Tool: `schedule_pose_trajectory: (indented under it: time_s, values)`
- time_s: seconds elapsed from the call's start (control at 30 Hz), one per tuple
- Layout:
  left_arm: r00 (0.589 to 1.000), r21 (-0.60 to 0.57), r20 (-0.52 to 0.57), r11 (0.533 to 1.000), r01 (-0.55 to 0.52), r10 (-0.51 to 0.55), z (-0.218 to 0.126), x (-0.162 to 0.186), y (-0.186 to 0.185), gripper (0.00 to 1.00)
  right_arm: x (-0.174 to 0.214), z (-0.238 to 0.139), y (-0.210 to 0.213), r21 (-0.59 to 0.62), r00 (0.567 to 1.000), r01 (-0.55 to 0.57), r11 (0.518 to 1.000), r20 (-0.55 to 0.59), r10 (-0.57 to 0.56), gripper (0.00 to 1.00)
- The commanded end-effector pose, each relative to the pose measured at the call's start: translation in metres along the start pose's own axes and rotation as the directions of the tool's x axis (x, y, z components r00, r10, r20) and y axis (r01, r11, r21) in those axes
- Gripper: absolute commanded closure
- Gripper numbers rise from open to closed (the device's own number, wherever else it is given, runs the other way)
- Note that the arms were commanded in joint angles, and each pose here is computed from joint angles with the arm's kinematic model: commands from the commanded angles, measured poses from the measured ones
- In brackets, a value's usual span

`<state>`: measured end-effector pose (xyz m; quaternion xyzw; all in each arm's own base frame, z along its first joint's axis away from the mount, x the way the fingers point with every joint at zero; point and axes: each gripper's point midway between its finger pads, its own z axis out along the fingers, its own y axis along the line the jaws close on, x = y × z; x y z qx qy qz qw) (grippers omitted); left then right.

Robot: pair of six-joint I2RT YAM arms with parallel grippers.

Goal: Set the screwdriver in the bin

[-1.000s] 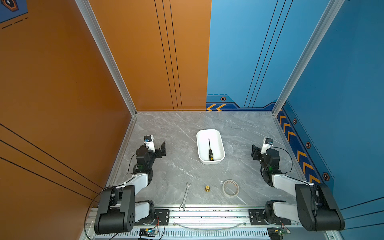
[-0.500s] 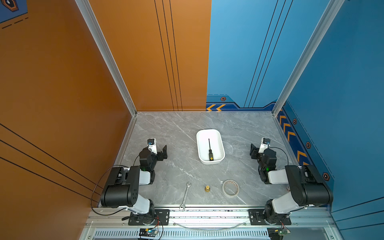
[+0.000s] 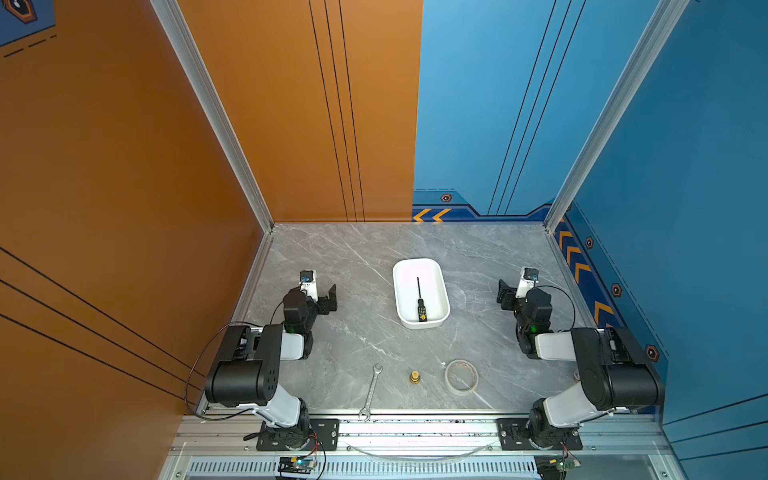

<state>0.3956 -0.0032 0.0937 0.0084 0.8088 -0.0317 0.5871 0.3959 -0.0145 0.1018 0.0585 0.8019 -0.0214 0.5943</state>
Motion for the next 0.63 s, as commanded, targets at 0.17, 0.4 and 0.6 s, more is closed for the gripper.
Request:
schedule_pose_trajectory:
  time_s: [0.17,0.4,0.6]
  values:
    - [0.999,-0.034,-0.023,0.999,-0.025,0.025,0.0017,0.0023,0.0038,0.02,0.0089,0.0013,0.0006,-0.005,0.999,0.014,1.0,-0.041,-0.014,0.01]
    - [0.999,-0.035,-0.024,0.999,-0.026,0.025,0.0017,0.0027,0.004,0.02,0.009,0.002,0.0006,-0.007,0.999,0.013,1.0,-0.044,-0.014,0.0]
    - [0.999,-0.034,-0.025,0.999,-0.026,0.026,0.0017,0.0032,0.0037,0.02,0.0094,0.0015,0.0002,-0.007,0.999,0.012,1.0,-0.044,-0.012,0.0]
